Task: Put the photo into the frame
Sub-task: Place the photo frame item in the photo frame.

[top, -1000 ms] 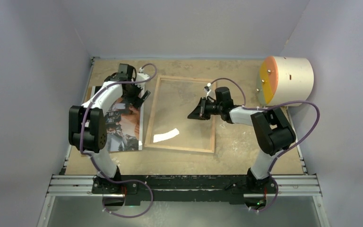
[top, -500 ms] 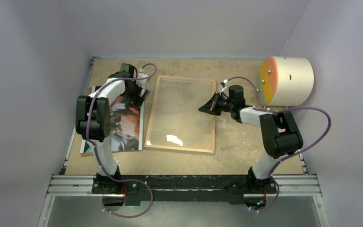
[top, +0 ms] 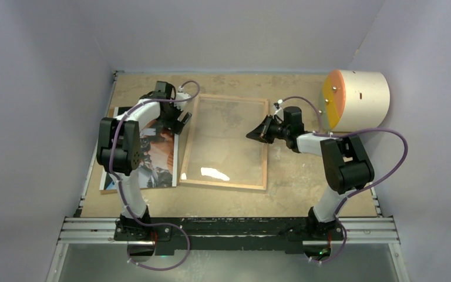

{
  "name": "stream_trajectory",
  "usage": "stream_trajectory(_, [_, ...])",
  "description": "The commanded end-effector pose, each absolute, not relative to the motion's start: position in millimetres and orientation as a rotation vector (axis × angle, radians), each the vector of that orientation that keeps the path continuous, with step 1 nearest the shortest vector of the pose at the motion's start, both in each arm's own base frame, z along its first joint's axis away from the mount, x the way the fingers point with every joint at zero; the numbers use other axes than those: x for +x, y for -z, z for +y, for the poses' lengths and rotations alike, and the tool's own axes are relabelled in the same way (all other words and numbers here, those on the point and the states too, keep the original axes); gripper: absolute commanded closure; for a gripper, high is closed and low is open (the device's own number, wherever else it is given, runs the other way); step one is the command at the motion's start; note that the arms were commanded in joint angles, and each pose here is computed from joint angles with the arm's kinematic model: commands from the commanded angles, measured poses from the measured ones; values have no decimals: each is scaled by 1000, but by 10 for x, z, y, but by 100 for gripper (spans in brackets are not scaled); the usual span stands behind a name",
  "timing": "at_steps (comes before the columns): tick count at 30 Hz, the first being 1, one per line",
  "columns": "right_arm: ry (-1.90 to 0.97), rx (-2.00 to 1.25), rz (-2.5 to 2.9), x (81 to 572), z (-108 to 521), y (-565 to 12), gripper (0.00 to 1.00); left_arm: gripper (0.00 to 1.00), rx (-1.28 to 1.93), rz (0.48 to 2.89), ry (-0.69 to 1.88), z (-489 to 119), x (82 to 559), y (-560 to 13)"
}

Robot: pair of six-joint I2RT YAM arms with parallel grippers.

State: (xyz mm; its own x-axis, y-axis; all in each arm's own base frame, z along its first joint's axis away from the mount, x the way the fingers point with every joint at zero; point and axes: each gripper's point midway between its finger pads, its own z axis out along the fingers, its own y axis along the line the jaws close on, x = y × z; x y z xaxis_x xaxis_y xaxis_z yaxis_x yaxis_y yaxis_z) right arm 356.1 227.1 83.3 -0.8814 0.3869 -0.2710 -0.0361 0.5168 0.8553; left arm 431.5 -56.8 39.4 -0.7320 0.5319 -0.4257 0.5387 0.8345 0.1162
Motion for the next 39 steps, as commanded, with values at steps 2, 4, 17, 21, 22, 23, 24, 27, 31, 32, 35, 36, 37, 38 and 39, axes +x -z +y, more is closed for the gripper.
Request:
stream_trajectory(2, [-1329,296,2301,3588,2198,-869,100,9,792,2545,56,-742,4348,-319])
stream_trajectory(4, [-1325,303,2302,3575,2174,-862,100,9,795,2546,52,-761,4344,-303])
stream_trajectory(17, [-1309,338,2310,3530,2087,-809,100,9,847,2554,63,-855,4271,-200])
stream_trajectory(21, [-1300,349,2304,3528,2056,-807,100,9,861,2558,65,-872,4245,-173])
stream_trajectory(22, [-1302,349,2303,3528,2057,-805,100,9,864,2560,68,-880,4237,-162])
stream_trajectory(23, [-1307,353,2302,3528,2057,-801,100,9,865,2562,71,-887,4230,-151])
stream_trajectory(24, [-1312,355,2300,3524,2064,-796,100,9,869,2564,73,-891,4222,-139])
stream_trajectory(27, [-1332,360,2293,3527,2077,-791,100,9,880,2571,78,-907,4190,-102])
stream_trajectory(31, [-1375,341,2260,3538,2115,-845,100,9,889,2576,92,-923,4158,-53])
stream_trajectory(32, [-1397,327,2237,3537,2132,-889,100,9,893,2582,103,-934,4142,-34])
stream_trajectory(35, [-1471,289,2147,3552,2182,-1102,100,10,906,2588,167,-1004,4079,-2])
stream_trajectory(36, [-1490,271,2116,3563,2197,-1192,100,10,916,2587,179,-1025,4059,4])
stream_trajectory(37, [-1509,255,2097,3558,2209,-1265,100,10,928,2583,197,-1054,4036,6])
stream_trajectory(38, [-1525,239,2083,3547,2222,-1333,100,11,942,2578,208,-1078,4015,5])
stream_trajectory(39, [-1536,226,2071,3544,2228,-1394,100,11,960,2575,224,-1105,3981,11])
